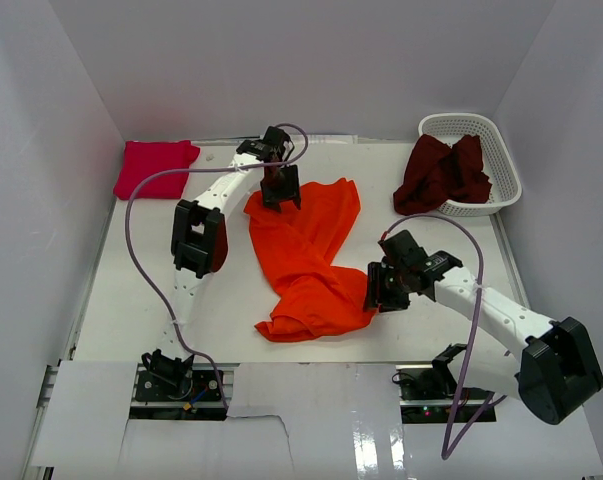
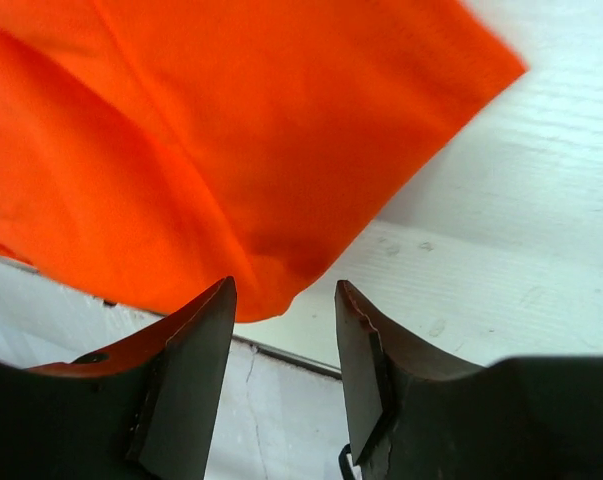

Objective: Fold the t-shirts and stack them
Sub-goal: Flatten out the tshirt

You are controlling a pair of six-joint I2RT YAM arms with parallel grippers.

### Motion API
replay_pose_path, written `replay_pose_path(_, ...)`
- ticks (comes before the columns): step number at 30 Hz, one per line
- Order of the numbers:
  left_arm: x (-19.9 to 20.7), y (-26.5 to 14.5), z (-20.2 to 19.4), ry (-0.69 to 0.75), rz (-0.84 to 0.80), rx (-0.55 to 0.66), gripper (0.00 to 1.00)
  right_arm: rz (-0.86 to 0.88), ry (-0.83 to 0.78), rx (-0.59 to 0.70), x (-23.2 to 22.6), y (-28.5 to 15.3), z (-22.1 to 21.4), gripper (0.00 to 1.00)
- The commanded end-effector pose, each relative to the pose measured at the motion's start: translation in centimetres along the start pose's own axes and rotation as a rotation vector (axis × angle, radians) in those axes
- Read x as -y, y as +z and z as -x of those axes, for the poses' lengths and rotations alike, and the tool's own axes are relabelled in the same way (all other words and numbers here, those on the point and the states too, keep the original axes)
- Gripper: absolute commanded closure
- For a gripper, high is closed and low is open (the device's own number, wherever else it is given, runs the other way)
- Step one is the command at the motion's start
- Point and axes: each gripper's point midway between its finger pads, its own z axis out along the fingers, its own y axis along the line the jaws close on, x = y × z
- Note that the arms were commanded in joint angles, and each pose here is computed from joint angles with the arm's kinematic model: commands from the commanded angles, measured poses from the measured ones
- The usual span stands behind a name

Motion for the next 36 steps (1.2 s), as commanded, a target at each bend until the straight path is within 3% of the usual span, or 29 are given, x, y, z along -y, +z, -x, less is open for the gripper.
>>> replay_pose_path(1,-0.8,-1.2,-0.4,0.012,0.033,0.005,0.34,-0.096,0.015,0.062,1.5,-0.4,1.7,0.49)
replay_pose_path(13,-3.7,-2.4,-0.8,0.005,0.078,0.002,0.34,-0.308,0.051,0.120,7.3,1.2,5.7,0.51)
replay_pose_path(36,-5.5,-3.0,-0.7,-0.006,0.088,0.009,0.33,-0.184,0.032,0.132,6.3,5.5,9.1,0.55)
